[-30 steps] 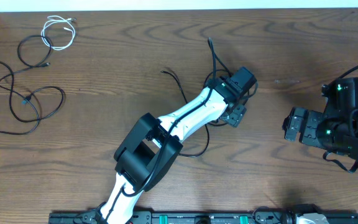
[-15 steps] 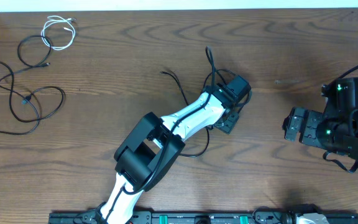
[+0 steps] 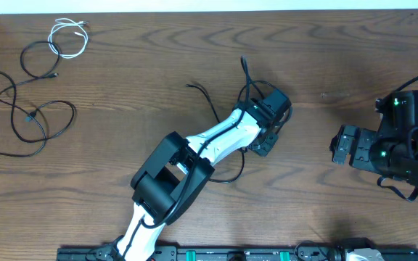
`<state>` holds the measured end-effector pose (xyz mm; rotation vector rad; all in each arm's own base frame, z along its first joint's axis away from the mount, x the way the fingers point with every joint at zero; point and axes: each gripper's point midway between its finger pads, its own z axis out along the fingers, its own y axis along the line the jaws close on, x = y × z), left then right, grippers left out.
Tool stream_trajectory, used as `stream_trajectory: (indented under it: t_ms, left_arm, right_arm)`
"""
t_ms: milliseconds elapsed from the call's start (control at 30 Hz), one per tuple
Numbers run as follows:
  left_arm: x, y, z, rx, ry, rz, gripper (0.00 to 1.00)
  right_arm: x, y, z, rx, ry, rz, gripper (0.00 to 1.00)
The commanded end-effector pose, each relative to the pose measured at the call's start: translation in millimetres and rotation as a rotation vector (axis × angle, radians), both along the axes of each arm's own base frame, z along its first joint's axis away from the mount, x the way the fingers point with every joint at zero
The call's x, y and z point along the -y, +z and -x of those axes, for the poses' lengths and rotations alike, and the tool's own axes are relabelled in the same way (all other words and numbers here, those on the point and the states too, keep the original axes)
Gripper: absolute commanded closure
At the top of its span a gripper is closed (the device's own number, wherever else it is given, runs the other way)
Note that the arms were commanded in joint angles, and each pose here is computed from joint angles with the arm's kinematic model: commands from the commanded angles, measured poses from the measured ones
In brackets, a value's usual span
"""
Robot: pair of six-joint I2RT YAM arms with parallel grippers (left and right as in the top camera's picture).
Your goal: Untangle cables
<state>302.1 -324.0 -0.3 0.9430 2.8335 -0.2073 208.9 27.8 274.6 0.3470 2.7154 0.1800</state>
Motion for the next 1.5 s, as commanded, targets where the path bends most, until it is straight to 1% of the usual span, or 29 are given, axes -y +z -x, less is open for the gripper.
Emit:
stream_trajectory:
  t_ms: [0,33,100,300,400,467,533,633,700,867,967,1000,1033,1067,1100,1133,1167,1267,1333,1467]
  left_arm:
    - [-13.5,-25.5,19.5,-0.081,-0.01,-0.049,0.86]
    - [-14.4,-25.6,19.3,-0.079,-0.009,-0.054,0.89]
    - [-17.0,-25.9,18.6,-0.074,-0.007,-0.067,0.92]
    - [-23.0,-21.9,24.0,-0.094,-0.006,-0.089,0.93]
    - [-25.1,-5.3,22.7,-0.086,0.001,-0.08,0.93]
    - [-26.4,11.8,18.2,-0.069,0.04,-0.056,0.93]
    - [-28.3,34.2,11.2,-0.045,0.116,-0.014,0.92]
    - [-35.1,78.3,1.6,-0.001,0.248,0.069,0.92]
    - [-43.2,108.4,-0.8,0.028,0.307,0.118,0.93]
    - [-63.1,181.5,-1.0,0.134,0.356,0.247,0.93]
    - [-64.1,204.9,-3.6,0.187,0.358,0.307,0.92]
    - [-63.3,207.6,-4.3,0.194,0.357,0.316,0.83]
    - [-62.6,207.7,-4.5,0.196,0.355,0.318,0.65]
    - [-61.9,205.1,-5.3,0.192,0.356,0.313,0.52]
    - [-60.4,201.4,-7.2,0.189,0.356,0.31,0.34]
    - [-59.2,198.2,-8.9,0.186,0.357,0.306,0.26]
    - [-56.8,192.8,-11.9,0.182,0.357,0.302,0.21]
    - [-46.9,172.4,-24.2,0.172,0.358,0.29,0.12]
    - [-38.5,156.3,-34.5,0.17,0.358,0.287,0.1]
    - [-22.5,120.6,-54.4,0.166,0.358,0.283,0.09]
  right_arm:
    - [2.1,1.1,-0.3,0.003,-0.014,0.001,0.01]
    - [2.1,1.1,-0.3,0.003,-0.014,0.001,0.01]
    - [2.1,1.1,-0.3,0.003,-0.014,0.001,0.01]
    - [2.1,1.1,-0.3,0.003,-0.014,0.001,0.01]
    - [2.1,1.1,-0.3,0.003,-0.014,0.001,0.01]
    - [2.1,1.1,-0.3,0.003,-0.014,0.001,0.01]
    - [2.1,1.1,-0.3,0.003,-0.014,0.001,0.01]
    - [2.1,1.1,-0.3,0.003,-0.014,0.002,0.01]
    - [2.0,1.2,-0.4,0.003,-0.014,0.001,0.01]
    - [2.1,1.1,-0.3,0.003,-0.014,0.001,0.01]
    - [2.1,1.1,-0.3,0.003,-0.014,0.001,0.01]
    - [2.0,1.2,-0.4,0.003,-0.014,0.001,0.01]
    - [2.1,1.1,-0.3,0.003,-0.014,0.001,0.01]
    - [2.1,1.2,-0.3,0.003,-0.014,0.001,0.01]
    - [2.0,1.2,-0.4,0.003,-0.014,0.001,0.01]
    - [2.1,1.1,-0.3,0.003,-0.014,0.001,0.01]
    - [2.1,1.1,-0.3,0.003,-0.014,0.001,0.01]
    - [2.1,1.1,-0.3,0.003,-0.014,0.001,0.01]
    - [2.1,1.1,-0.3,0.003,-0.014,0.001,0.01]
    - [2.0,1.2,-0.4,0.003,-0.014,0.001,0.01]
